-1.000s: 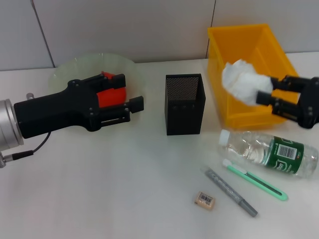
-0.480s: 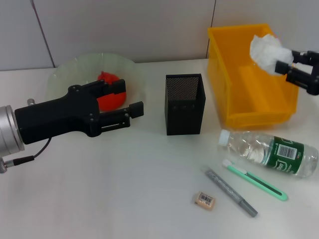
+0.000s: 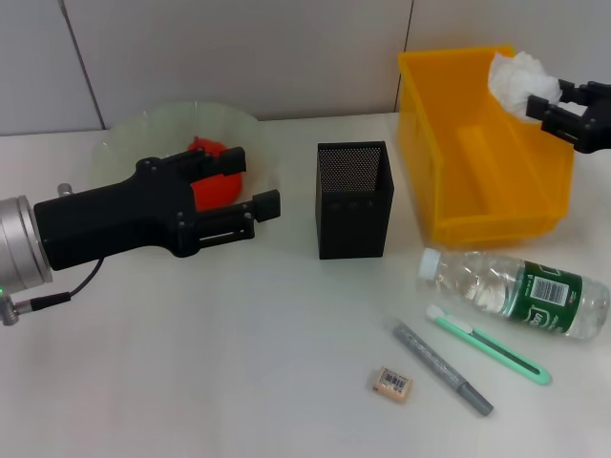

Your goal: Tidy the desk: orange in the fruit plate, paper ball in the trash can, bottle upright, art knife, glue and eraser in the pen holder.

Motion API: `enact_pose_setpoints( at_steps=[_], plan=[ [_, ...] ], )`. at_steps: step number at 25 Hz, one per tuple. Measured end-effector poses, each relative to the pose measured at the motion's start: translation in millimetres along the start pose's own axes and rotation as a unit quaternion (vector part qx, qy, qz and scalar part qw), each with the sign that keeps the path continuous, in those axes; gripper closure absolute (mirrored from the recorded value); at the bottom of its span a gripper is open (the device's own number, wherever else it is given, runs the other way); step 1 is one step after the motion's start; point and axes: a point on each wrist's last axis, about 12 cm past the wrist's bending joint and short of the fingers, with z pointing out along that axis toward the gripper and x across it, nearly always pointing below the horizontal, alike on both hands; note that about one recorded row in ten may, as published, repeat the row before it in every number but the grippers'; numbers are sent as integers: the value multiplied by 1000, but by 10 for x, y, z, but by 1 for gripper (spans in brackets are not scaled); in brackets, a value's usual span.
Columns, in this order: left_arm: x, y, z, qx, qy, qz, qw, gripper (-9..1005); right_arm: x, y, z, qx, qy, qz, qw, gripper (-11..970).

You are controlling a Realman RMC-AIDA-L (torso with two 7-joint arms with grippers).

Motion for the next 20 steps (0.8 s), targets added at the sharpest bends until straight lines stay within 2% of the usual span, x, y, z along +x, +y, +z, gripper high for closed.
enact_pose_setpoints(
  at_steps=[7,18,20],
  plan=[
    [-4,20,22,-3,-2,2,1000,195,13,35,79,-4,6,-1,1000,509],
    [1,34,28,-7,-4,-1,1000,194,23,70,71,6,-4,-10,1000,474],
    [5,34,23,-8,-5,-2,1000,194,20,73,70,7,-5,-12,1000,387]
  ],
)
